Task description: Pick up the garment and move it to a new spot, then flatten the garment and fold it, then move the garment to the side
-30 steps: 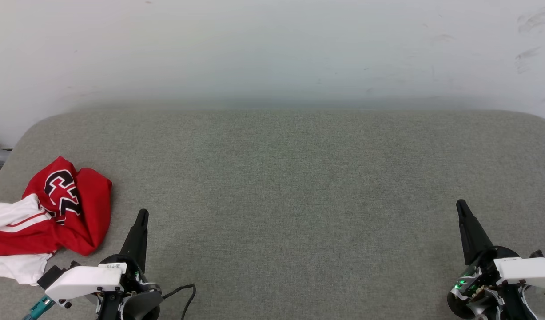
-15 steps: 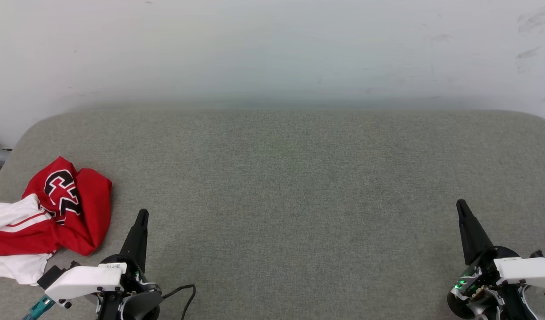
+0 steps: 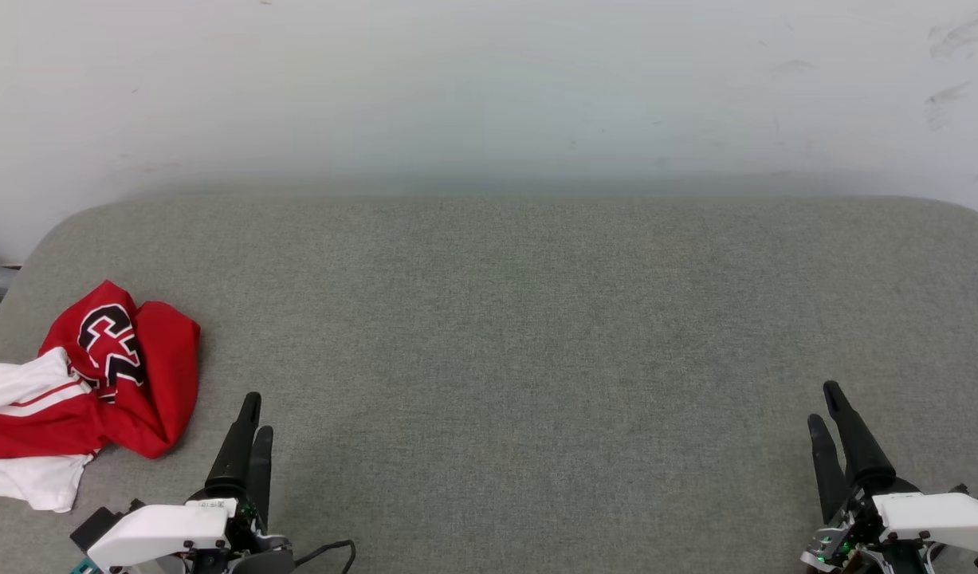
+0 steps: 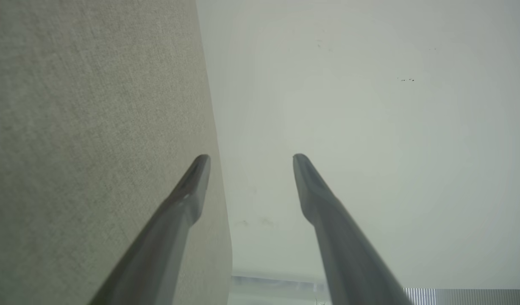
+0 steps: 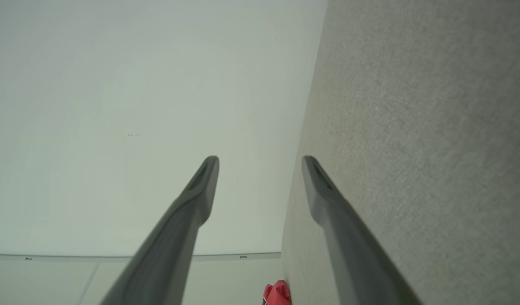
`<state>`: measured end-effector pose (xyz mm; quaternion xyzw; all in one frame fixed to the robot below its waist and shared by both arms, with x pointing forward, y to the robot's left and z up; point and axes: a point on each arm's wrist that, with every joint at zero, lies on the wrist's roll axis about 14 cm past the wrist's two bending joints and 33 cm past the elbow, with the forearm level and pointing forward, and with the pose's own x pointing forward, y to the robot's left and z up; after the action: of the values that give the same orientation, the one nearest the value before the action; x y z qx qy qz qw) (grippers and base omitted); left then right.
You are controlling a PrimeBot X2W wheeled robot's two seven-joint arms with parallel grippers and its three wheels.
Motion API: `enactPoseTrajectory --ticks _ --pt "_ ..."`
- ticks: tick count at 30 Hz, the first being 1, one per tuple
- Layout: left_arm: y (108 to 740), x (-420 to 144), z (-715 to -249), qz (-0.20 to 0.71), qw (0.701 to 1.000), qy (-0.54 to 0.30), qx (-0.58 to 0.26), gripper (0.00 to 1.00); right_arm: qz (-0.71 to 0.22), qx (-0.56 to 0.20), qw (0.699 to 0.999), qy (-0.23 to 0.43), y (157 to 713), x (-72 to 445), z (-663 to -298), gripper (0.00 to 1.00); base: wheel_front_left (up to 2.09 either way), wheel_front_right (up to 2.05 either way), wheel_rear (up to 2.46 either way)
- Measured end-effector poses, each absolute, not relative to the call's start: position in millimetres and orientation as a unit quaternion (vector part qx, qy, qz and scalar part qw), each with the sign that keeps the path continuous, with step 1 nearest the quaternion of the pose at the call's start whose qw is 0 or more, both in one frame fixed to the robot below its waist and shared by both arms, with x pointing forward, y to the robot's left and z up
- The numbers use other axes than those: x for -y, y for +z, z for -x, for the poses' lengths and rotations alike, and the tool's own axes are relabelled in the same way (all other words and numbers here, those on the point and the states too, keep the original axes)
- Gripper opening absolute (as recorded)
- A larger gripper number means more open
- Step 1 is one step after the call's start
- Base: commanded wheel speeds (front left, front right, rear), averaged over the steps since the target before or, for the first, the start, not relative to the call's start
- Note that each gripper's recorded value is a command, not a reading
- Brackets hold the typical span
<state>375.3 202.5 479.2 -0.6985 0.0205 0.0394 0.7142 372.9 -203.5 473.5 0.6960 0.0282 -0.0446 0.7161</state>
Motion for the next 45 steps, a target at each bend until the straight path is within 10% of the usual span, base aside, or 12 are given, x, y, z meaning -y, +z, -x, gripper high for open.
enactPoseTrajectory --ticks 45 --pt "510.4 -205.2 -383.2 0.335 0.939 0.07 0.007 1.0 -0.311 0.039 0.95 0.013 527.8 188.4 -384.7 1.0 0.0 0.0 0.0"
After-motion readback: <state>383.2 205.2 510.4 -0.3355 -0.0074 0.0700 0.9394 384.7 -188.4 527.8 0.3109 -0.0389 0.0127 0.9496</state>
